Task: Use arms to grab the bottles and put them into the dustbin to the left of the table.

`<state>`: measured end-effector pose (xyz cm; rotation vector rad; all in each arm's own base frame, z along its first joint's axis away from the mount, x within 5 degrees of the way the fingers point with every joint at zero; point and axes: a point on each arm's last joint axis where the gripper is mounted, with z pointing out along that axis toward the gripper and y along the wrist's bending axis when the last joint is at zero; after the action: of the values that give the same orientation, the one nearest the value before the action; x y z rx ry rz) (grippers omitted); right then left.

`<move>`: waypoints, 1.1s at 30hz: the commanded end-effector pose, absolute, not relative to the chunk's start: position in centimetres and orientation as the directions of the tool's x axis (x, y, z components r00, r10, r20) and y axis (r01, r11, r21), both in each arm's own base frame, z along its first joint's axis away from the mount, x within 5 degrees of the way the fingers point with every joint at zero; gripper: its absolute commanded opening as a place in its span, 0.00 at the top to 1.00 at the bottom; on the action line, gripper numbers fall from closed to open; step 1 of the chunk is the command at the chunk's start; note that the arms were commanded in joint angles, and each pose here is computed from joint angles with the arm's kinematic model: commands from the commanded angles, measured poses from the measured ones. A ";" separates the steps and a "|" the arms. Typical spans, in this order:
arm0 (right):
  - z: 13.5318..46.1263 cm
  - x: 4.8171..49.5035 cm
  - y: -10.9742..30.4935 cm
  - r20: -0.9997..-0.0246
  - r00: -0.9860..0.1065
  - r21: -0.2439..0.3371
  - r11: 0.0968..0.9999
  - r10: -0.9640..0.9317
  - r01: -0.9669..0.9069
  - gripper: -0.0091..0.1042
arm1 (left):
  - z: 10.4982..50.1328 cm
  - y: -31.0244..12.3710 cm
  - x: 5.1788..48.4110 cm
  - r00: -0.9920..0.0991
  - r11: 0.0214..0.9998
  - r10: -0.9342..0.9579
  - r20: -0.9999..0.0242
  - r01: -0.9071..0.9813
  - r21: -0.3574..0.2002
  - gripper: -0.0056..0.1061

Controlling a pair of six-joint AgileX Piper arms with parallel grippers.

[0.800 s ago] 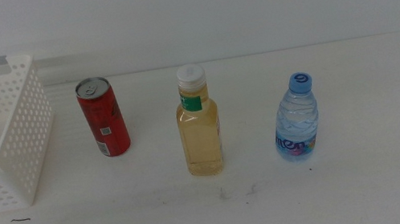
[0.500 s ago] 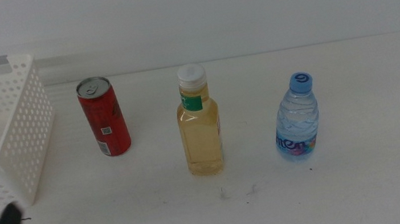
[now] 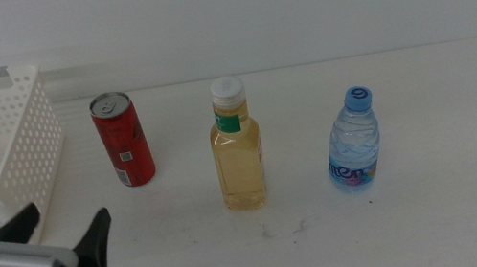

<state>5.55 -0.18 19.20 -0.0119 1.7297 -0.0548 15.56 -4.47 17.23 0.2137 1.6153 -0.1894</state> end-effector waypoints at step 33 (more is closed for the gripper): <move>19.2 5.5 -0.2 -0.987 -0.150 -0.062 0.998 -0.057 0.027 0.16 | 15.2 -7.4 25.2 -0.144 0.975 0.026 -0.989 0.220 -0.006 0.11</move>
<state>5.55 -0.18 19.20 -0.0119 1.7297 -0.0548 24.09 -7.12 15.33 0.2024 1.7185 -0.1735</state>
